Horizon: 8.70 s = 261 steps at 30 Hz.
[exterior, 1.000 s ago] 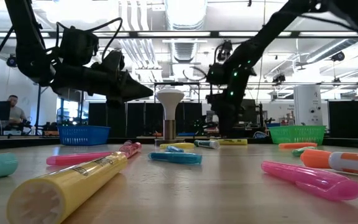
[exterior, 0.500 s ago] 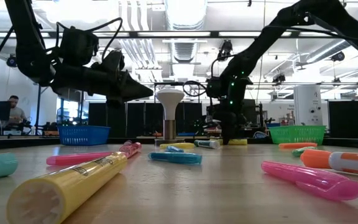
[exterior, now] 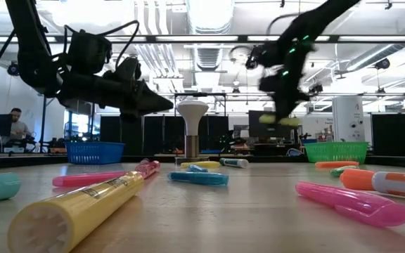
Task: Pick & Place Markers
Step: Put the yellow highlighter pen into the green bin, then put the top pink pen into the orange bin, then put the left green pen into the orange bin
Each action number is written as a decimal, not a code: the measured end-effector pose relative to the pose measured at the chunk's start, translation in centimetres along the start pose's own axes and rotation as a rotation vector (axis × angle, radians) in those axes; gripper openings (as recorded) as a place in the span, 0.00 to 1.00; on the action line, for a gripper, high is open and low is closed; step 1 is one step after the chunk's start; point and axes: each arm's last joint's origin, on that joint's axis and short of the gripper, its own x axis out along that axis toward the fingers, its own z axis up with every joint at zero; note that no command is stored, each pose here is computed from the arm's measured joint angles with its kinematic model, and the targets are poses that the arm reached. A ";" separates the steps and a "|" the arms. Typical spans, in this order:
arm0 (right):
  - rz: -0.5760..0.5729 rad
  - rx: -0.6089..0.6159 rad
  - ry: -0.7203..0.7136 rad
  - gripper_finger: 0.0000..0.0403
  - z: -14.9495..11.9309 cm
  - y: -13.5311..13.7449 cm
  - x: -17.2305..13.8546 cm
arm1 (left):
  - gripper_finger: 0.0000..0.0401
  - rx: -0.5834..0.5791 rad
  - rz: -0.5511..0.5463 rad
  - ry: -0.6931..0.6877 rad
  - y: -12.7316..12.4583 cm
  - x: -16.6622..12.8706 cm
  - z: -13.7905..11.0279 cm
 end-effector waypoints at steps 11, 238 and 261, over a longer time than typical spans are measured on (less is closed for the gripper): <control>-0.204 0.432 -0.053 0.18 -6.8 -7.5 0.3 | 0.00 -0.001 -0.001 0.001 0.0 0.0 0.0; 0.529 -0.165 -0.859 0.02 -21.0 4.5 2.6 | 0.22 -0.480 0.593 0.844 -22.8 -4.5 1.7; 0.528 -0.166 -0.855 0.02 -21.1 4.5 2.7 | 0.22 -0.500 0.469 1.271 -22.5 0.2 -3.2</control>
